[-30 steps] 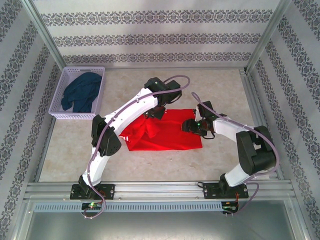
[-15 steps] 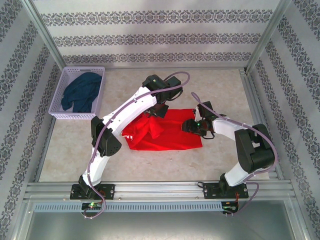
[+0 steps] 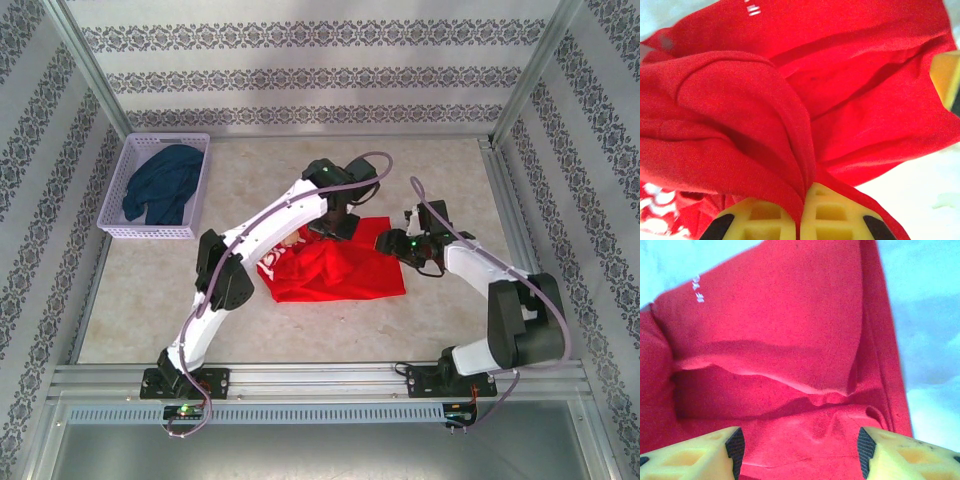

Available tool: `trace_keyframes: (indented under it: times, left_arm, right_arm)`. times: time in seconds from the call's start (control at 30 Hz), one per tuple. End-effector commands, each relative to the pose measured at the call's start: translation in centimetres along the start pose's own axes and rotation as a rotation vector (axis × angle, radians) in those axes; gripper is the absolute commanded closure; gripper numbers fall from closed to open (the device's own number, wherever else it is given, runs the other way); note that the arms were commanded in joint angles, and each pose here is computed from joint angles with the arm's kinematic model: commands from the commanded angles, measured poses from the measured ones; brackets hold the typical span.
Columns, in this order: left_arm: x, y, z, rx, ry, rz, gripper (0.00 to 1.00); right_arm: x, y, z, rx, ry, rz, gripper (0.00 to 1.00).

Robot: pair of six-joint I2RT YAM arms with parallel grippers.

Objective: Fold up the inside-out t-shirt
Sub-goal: Fold the T-shirt at the center of the table, then smooth out the T-shirt at the center of the table.

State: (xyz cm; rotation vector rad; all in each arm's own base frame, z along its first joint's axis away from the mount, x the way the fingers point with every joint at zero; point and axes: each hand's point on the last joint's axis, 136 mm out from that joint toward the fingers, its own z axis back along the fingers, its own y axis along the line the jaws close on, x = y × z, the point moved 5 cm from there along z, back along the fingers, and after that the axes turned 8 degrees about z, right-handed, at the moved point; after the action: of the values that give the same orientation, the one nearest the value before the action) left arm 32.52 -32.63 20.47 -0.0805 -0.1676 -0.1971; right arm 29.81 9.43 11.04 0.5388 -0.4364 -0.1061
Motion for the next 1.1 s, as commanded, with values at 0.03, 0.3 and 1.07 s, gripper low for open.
trace_keyframes:
  times: [0.03, 0.3, 1.07]
  left_arm:
    - [1.1, -3.5, -2.4, -0.155, -0.006, 0.053, 1.0]
    - [2.9, -7.7, -5.3, -0.377, -0.01, 0.137, 0.68]
    - [-2.8, 6.9, 1.7, -0.208, -0.192, 0.139, 0.33]
  right_arm:
    - [-0.3, -0.8, 1.4, -0.059, -0.029, -0.019, 0.36]
    - [-1.2, -2.4, 1.7, -0.122, -0.033, -0.06, 0.35]
    - [-5.0, 5.2, 1.5, -0.004, -0.02, 0.175, 0.32]
